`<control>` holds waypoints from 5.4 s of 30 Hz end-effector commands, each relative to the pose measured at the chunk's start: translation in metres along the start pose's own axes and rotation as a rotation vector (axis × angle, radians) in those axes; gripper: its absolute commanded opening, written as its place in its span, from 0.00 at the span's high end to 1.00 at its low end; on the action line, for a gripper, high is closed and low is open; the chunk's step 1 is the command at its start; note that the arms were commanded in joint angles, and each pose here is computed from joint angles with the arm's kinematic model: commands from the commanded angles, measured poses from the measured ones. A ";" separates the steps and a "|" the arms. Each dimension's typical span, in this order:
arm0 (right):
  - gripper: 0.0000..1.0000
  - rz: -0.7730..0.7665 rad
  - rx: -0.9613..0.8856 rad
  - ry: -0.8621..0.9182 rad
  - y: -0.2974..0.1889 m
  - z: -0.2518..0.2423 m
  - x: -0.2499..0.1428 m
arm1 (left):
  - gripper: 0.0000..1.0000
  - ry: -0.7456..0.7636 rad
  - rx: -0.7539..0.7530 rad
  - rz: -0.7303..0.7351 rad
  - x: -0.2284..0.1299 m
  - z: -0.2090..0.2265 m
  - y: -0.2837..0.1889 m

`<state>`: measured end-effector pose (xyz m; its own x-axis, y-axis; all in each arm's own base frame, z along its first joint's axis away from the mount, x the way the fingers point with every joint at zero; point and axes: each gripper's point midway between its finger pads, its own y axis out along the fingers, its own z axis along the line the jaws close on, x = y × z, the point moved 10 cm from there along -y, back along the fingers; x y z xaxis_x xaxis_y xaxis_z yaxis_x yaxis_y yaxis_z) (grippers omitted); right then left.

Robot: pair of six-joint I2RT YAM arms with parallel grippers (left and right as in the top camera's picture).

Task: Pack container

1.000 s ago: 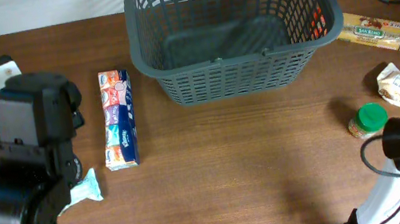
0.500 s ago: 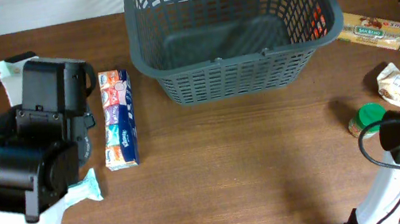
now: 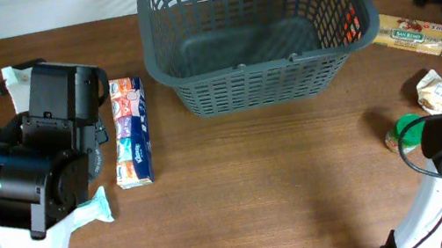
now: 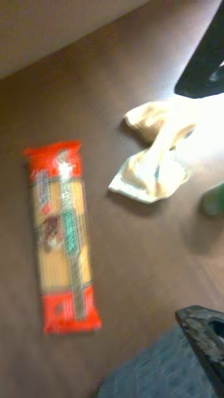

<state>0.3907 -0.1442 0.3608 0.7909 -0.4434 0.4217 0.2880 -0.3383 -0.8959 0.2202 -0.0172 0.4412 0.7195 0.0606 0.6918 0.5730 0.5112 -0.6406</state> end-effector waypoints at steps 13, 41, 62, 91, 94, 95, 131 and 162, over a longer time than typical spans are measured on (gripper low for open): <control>0.01 -0.085 0.127 0.186 -0.085 -0.057 -0.032 | 0.00 -0.032 0.130 -0.083 0.010 0.008 0.000; 0.01 0.210 -0.036 0.201 -0.007 -0.056 -0.126 | 0.00 -0.130 0.240 -0.018 0.011 0.040 0.019; 0.01 0.393 0.039 0.158 0.090 -0.034 -0.180 | 0.00 -0.130 0.240 -0.018 0.011 0.040 0.019; 0.01 0.528 0.028 0.178 0.161 -0.020 -0.202 | 0.00 -0.130 0.240 -0.018 0.011 0.040 0.019; 0.01 0.526 0.038 0.182 0.162 -0.019 -0.201 | 0.01 -0.130 0.240 -0.018 0.011 0.040 0.019; 0.01 0.525 0.037 0.189 0.162 -0.019 -0.201 | 0.00 -0.130 0.240 -0.018 0.011 0.040 0.019; 0.01 0.474 0.034 0.134 0.170 0.000 -0.208 | 0.00 -0.130 0.240 -0.018 0.011 0.040 0.019; 0.01 0.437 0.004 0.118 0.176 -0.001 -0.208 | 0.00 -0.130 0.240 -0.018 0.011 0.040 0.019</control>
<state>0.2799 -0.1142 0.1218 0.7641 -0.6445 0.0281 -0.0327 -0.0823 -0.9961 0.2226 0.0264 0.4502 0.6404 0.1561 0.7521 0.4712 0.6934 -0.5451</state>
